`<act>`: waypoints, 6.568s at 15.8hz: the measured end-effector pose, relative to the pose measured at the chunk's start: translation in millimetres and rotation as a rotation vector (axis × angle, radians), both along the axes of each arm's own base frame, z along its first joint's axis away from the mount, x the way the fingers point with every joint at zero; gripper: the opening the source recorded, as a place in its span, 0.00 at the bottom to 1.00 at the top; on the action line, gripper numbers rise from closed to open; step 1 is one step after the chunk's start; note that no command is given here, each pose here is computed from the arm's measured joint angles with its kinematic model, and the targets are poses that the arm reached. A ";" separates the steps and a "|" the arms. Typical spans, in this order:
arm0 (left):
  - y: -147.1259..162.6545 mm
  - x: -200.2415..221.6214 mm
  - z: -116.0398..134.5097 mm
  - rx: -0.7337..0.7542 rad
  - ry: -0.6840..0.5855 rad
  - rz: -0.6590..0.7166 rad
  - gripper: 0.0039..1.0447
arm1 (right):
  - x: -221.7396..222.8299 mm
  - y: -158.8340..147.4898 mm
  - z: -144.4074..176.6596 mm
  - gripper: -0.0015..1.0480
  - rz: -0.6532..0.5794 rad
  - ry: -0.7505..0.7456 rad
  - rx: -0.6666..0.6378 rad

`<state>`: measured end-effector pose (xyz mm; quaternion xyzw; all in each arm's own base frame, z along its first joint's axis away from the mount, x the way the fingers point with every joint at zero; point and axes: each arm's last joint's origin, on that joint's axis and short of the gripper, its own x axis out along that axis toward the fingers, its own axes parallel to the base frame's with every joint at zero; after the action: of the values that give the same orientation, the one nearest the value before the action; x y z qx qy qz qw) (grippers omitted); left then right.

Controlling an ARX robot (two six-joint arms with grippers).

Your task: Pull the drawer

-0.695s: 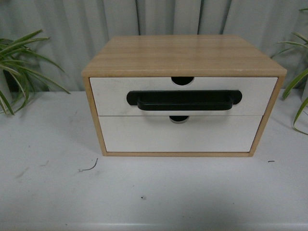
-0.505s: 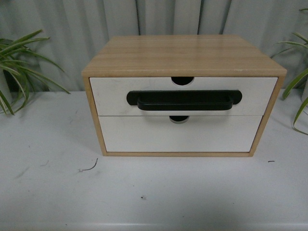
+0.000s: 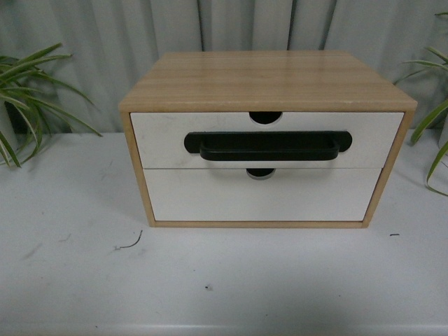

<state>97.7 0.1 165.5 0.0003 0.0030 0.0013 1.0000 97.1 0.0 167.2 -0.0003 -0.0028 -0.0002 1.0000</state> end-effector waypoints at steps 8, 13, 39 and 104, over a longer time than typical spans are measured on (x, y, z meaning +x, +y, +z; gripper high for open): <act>0.0 0.0 0.0 0.000 0.000 0.000 0.94 | 0.0 0.0 0.0 0.94 0.000 0.000 0.000; 0.0 0.0 0.0 0.000 0.000 0.000 0.94 | 0.1 0.0 -0.8 0.94 0.001 0.012 0.012; -114.2 216.4 80.4 0.711 0.541 -0.864 0.94 | 240.5 33.1 80.4 0.94 0.847 -0.044 -1.308; -172.5 186.1 -1.4 0.699 0.575 -1.137 0.94 | 184.3 68.4 -20.0 0.94 1.308 0.233 -1.292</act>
<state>283.8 -172.4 164.1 0.3218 0.2645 -0.5180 0.7471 281.5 68.4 147.3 -0.5561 0.0988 0.5659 0.6006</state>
